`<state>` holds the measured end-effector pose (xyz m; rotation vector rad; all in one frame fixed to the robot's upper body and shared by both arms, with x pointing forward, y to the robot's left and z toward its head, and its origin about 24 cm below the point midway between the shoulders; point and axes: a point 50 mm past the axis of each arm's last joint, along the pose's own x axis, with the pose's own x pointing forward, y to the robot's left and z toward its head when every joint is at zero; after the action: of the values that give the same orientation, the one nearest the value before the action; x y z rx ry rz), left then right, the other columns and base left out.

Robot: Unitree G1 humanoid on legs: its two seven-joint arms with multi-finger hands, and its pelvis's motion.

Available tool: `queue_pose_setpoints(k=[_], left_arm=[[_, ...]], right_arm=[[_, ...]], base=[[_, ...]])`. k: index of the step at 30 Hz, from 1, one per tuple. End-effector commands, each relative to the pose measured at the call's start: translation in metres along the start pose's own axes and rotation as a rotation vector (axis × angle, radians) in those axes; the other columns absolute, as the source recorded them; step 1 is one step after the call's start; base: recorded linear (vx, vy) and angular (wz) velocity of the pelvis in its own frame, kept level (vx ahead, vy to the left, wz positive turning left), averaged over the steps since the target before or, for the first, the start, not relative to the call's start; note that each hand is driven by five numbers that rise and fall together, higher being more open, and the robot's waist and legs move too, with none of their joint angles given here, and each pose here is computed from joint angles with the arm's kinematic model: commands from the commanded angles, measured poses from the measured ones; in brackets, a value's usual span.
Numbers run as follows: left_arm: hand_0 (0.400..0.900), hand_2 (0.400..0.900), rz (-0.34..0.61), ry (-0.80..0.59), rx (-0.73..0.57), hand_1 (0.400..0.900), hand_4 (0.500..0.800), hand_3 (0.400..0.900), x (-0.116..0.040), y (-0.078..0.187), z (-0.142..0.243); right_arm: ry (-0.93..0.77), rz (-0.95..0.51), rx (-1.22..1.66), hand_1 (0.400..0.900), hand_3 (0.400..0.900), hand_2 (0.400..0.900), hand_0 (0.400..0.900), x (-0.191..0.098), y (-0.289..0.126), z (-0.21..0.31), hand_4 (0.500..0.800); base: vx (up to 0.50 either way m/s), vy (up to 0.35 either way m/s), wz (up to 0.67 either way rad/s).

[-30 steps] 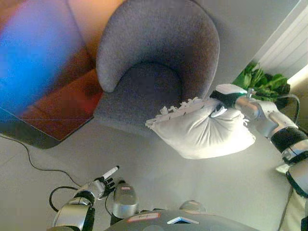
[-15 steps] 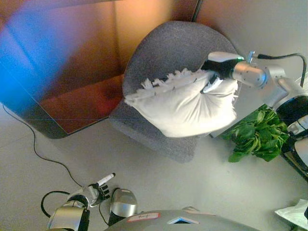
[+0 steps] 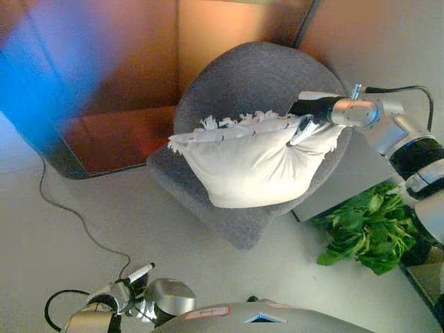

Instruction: Pick up the pillow and put it on the sofa.

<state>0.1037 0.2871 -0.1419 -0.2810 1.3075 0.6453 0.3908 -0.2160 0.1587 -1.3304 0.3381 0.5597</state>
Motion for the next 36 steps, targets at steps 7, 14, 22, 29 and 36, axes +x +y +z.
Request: queue_pose_setpoints(k=[7, 14, 22, 29, 36], left_arm=[[0.9, 0.9, -0.054, -0.13, 0.052, 0.9, 0.8, 0.9, -0.007, -0.026, 0.041], [0.9, 0.9, -0.174, -0.212, -0.006, 0.9, 0.8, 0.9, -0.011, -0.058, 0.045], [0.9, 0.9, -0.17, -0.207, -0.026, 0.9, 0.8, 0.9, -0.005, -0.033, 0.029], [0.9, 0.9, -0.22, -0.212, -0.024, 0.9, 0.8, 0.9, -0.006, -0.037, 0.031], [0.9, 0.9, -0.222, -0.177, -0.03, 0.9, 0.8, 0.9, -0.004, -0.028, 0.024]], right_arm=[[0.06, -0.438, 0.41, 0.443, 0.443, 0.443, 0.443, -0.035, -0.092, -0.007, 0.526], [0.403, -0.724, 0.445, 0.9, 0.9, 0.9, 0.9, -0.08, -0.118, -0.06, 0.8], [0.524, -0.706, 0.474, 0.9, 0.9, 0.9, 0.9, -0.1, -0.122, -0.079, 0.8], [0.594, -0.773, 0.458, 0.9, 0.9, 0.9, 0.9, -0.115, -0.125, -0.091, 0.8], [0.719, -0.826, 0.41, 0.9, 0.9, 0.9, 0.9, -0.136, -0.123, -0.112, 0.8]], base=[[-0.113, -0.069, 0.33], [-0.252, -0.007, 0.19], [-0.012, 0.009, -0.05], [-0.024, 0.008, -0.03], [-0.004, 0.019, -0.09]])
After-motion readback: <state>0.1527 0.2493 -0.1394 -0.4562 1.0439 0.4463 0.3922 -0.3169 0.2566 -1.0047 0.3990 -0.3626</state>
